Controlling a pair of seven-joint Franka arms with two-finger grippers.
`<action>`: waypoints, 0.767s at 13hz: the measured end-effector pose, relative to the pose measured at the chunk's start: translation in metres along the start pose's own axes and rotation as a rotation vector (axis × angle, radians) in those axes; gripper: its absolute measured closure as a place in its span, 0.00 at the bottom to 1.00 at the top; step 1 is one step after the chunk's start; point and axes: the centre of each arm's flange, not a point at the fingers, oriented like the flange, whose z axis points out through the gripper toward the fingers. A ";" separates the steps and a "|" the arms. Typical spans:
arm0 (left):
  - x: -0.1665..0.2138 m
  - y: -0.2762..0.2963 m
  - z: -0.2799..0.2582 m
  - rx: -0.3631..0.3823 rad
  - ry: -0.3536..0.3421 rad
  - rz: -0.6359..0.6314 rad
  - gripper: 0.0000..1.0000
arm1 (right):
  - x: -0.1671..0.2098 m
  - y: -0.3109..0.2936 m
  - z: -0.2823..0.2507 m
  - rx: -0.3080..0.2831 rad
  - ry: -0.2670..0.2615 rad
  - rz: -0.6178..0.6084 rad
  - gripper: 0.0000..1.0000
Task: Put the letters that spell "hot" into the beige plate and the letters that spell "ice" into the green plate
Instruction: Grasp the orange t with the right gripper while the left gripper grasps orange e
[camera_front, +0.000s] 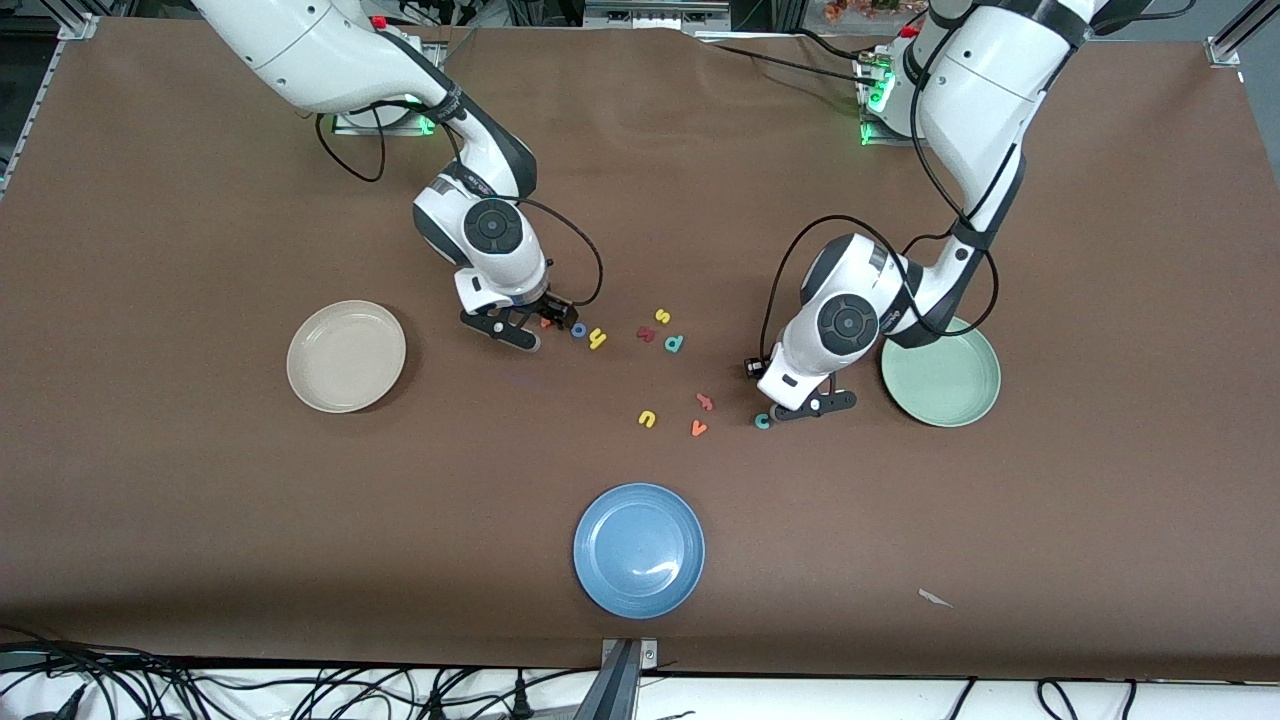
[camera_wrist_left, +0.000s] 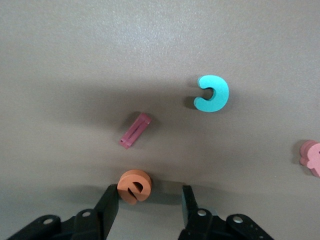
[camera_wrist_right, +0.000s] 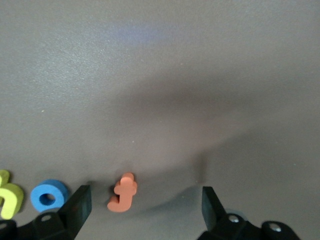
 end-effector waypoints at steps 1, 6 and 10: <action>0.001 -0.001 0.000 0.001 0.001 -0.002 0.46 | 0.000 0.000 0.003 -0.001 -0.002 0.001 0.04; 0.004 -0.005 0.000 0.003 0.003 -0.009 0.52 | 0.000 -0.002 0.001 0.011 0.002 0.000 0.24; 0.005 -0.007 -0.002 0.007 0.003 -0.011 0.68 | -0.004 -0.006 -0.002 0.014 0.007 -0.008 0.57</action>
